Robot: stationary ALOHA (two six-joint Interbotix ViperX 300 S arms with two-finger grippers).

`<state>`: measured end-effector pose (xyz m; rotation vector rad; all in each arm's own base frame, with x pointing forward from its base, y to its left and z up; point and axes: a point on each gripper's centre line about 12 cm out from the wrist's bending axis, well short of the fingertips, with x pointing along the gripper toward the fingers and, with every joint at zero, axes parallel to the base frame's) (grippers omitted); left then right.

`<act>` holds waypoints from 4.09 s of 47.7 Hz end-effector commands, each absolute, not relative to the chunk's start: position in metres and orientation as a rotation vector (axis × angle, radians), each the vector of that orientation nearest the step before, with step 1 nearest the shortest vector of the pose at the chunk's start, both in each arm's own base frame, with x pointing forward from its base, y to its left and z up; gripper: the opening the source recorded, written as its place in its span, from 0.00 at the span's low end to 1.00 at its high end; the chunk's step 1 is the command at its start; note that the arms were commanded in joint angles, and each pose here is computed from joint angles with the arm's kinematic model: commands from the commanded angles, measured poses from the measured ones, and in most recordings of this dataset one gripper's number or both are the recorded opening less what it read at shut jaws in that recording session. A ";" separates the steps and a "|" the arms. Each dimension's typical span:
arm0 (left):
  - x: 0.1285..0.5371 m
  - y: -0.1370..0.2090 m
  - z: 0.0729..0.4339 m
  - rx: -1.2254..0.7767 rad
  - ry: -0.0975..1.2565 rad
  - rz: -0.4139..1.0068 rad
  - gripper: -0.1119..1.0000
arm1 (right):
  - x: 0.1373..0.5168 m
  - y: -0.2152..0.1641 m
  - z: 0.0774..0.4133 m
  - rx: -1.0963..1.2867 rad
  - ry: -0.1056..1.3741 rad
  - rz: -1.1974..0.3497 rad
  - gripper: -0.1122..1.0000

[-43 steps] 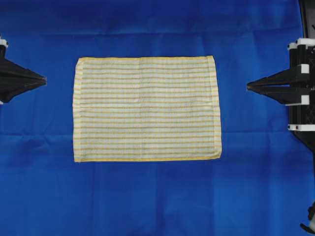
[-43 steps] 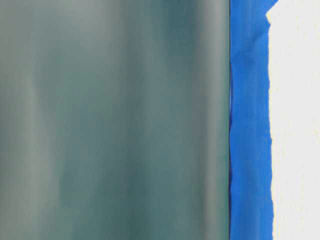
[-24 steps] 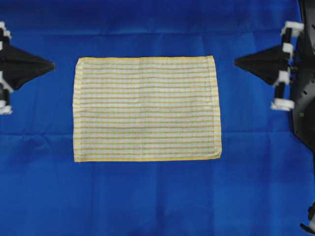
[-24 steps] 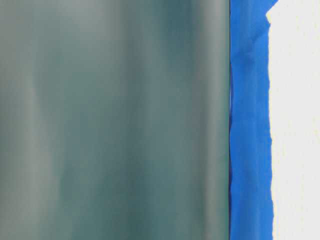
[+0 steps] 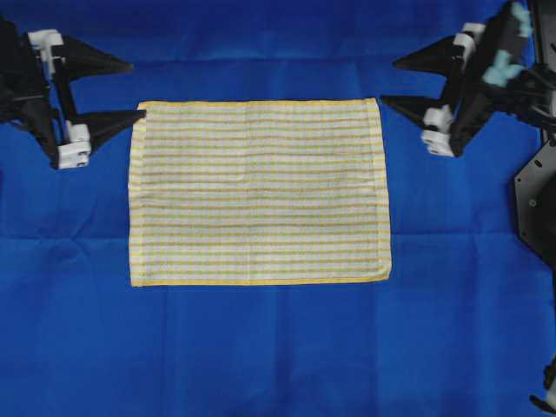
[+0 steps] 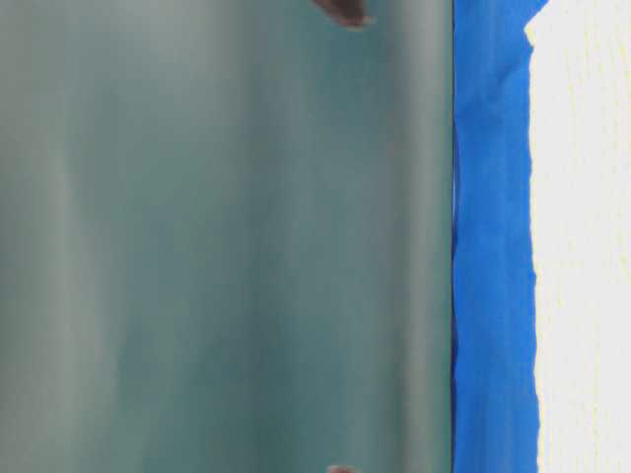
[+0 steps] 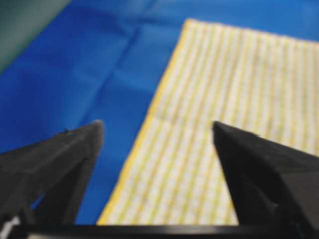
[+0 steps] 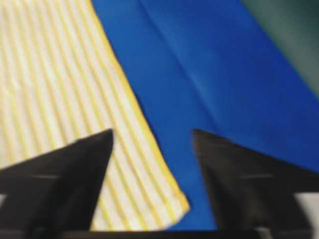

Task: Fold the yellow towel.
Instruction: 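Move both grippers to the towel's top corners and pinch them, then lift the top corners and fold them down toward the bottom edge, then release the folded edge and open both grippers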

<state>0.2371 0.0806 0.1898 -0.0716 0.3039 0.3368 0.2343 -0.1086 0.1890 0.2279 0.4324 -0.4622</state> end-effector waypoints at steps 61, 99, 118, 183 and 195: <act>0.235 0.138 0.064 -0.198 0.682 0.528 0.14 | 0.254 -0.158 0.085 0.353 0.695 -0.608 0.12; 0.247 0.142 0.105 -0.167 0.552 0.527 0.14 | 0.253 -0.158 0.125 0.331 0.609 -0.604 0.12; 0.251 0.109 0.127 -0.174 0.470 0.434 0.14 | 0.250 -0.138 0.133 0.374 0.599 -0.574 0.12; 0.231 -0.025 0.137 -0.209 0.475 -0.037 0.14 | 0.249 0.016 0.146 0.431 0.639 -0.123 0.12; 0.234 -0.027 0.136 -0.208 0.487 -0.044 0.14 | 0.255 0.029 0.143 0.414 0.676 -0.082 0.12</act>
